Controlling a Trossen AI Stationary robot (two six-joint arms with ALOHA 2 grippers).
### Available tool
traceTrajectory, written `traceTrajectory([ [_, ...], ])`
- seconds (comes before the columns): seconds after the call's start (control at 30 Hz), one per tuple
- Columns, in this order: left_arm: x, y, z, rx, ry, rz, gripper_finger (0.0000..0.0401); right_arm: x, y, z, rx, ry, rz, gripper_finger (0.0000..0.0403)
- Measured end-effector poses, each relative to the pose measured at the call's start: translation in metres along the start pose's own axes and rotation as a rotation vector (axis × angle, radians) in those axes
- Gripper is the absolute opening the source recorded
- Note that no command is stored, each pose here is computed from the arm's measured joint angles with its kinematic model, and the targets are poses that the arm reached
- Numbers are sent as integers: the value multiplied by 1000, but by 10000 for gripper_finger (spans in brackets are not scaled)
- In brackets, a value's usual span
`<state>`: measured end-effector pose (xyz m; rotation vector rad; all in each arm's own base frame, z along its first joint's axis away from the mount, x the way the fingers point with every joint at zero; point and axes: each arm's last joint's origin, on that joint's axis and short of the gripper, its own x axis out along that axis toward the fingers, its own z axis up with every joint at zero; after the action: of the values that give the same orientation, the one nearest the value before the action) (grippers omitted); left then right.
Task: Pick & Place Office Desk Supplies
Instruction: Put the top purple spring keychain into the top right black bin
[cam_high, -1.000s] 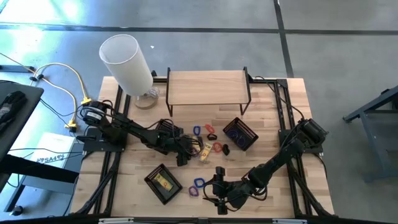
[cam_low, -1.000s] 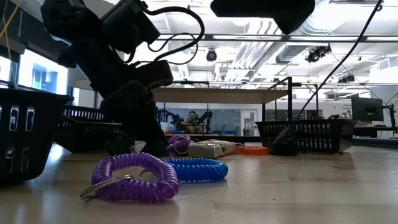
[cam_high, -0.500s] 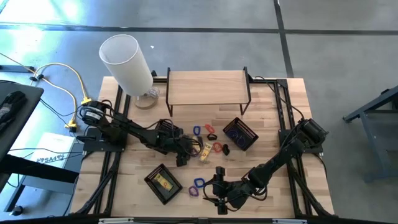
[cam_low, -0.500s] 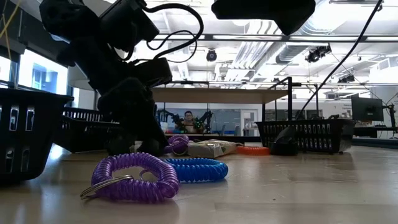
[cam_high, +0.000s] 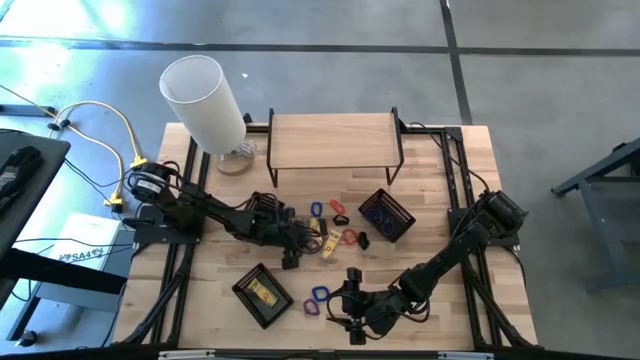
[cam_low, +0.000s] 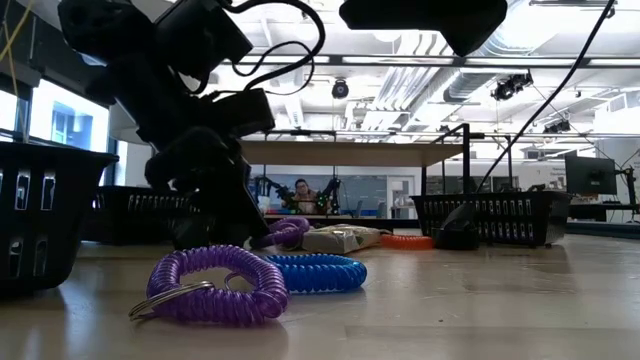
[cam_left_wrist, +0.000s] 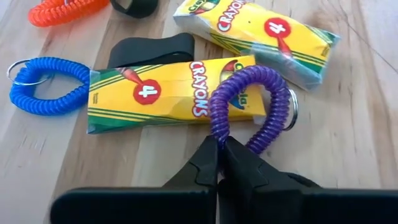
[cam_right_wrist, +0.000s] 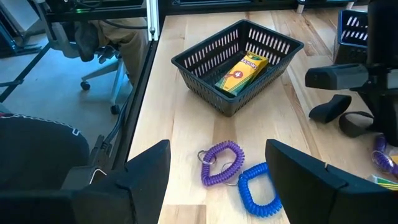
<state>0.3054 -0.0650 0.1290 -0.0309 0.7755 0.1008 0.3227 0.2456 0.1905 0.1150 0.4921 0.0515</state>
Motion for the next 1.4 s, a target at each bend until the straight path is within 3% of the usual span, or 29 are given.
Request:
traceTrajectory([
  [0.3, -8, -6, 5, 20, -44, 32, 3, 0, 0, 0, 0, 1, -1, 252],
  [0.63, -45, -19, 22, 59, -173, 61, 3, 0, 0, 0, 2, -6, -7, 252],
  [0.77, -66, -33, 27, 62, -261, 76, 3, 0, -1, 1, 6, -32, -55, 252],
  [0.97, -89, -65, 28, 79, -407, 17, 2, 0, -7, 4, 10, -102, -202, 252],
  [1.17, -104, -90, 18, 179, -471, 85, 2, 3, -19, 9, 132, -192, -353, 252],
  [1.4, -110, -98, 13, 229, -486, 121, 2, 13, -35, 17, 255, -170, -300, 252],
])
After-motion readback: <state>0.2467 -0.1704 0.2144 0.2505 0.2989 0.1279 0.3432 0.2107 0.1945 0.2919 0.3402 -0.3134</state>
